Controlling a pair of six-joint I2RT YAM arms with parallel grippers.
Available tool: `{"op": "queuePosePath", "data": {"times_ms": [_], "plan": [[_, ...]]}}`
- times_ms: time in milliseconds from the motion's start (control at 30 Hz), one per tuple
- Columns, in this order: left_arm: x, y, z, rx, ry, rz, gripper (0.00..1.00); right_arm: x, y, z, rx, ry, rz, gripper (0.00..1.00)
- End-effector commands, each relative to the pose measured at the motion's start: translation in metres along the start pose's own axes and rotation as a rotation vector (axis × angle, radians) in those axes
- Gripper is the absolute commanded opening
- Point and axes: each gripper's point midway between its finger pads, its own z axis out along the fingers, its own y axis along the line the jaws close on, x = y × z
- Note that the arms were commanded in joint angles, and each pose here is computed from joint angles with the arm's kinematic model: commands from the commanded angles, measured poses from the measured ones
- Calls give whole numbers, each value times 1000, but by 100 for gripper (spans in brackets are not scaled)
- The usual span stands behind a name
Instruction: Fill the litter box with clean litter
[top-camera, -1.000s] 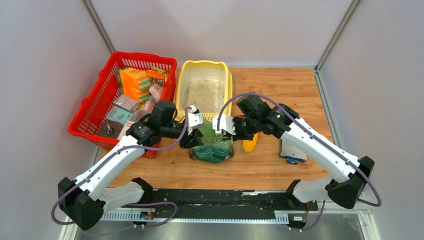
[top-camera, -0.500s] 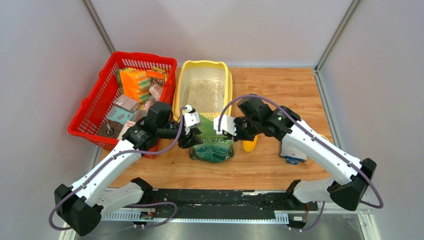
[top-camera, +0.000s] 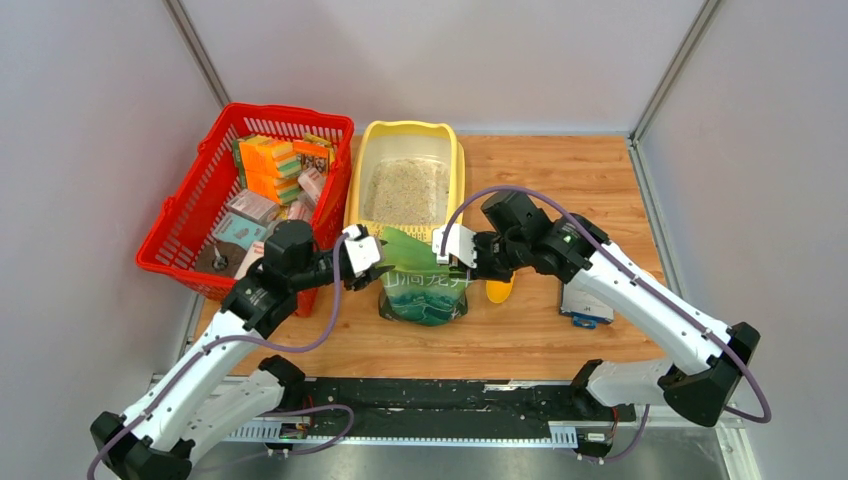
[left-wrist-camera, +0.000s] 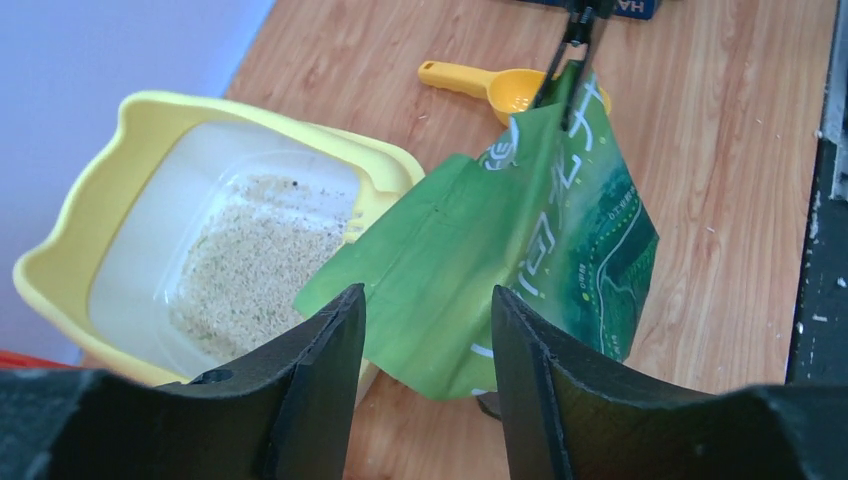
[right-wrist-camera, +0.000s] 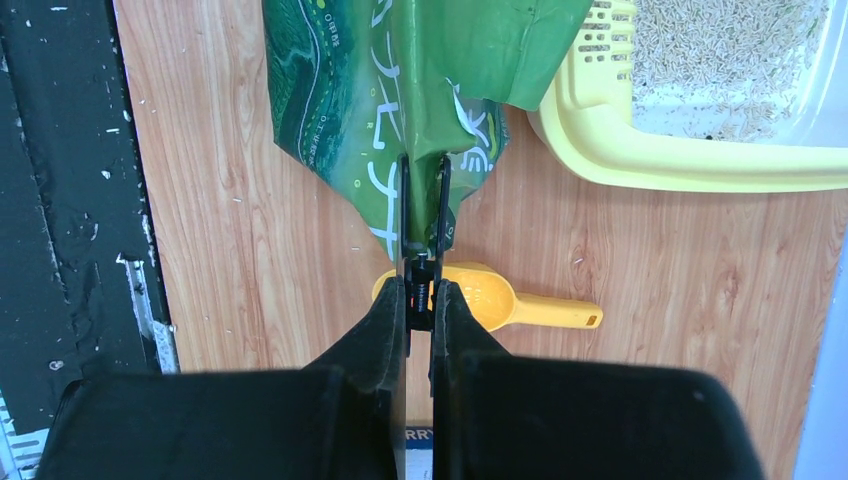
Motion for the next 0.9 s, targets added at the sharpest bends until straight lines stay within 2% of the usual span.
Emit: {"op": "queuePosePath", "data": {"times_ms": [0,33,167,400,500,533,733,867], "plan": [[-8,-20,-6,92,-80,117,60,-13,-5,-7,36,-65,18,0],[-9,-22,-2,116,-88,122,63,-13,-4,-7,34,-67,18,0],[-11,-33,18,234,-70,158,61,-15,-6,-5,36,-75,22,0],[-9,-38,56,282,-91,197,58,-13,-7,-6,46,-64,32,0],[-6,-42,65,304,-93,191,51,-14,-7,-7,48,-66,33,0],[-5,-43,67,314,-92,188,45,-14,-7,-7,46,-66,26,0],[0,-51,69,348,-71,182,24,-18,-14,-4,60,-72,-11,0],[2,-52,69,352,-62,182,20,-23,-19,-2,61,-77,-24,0]]}}
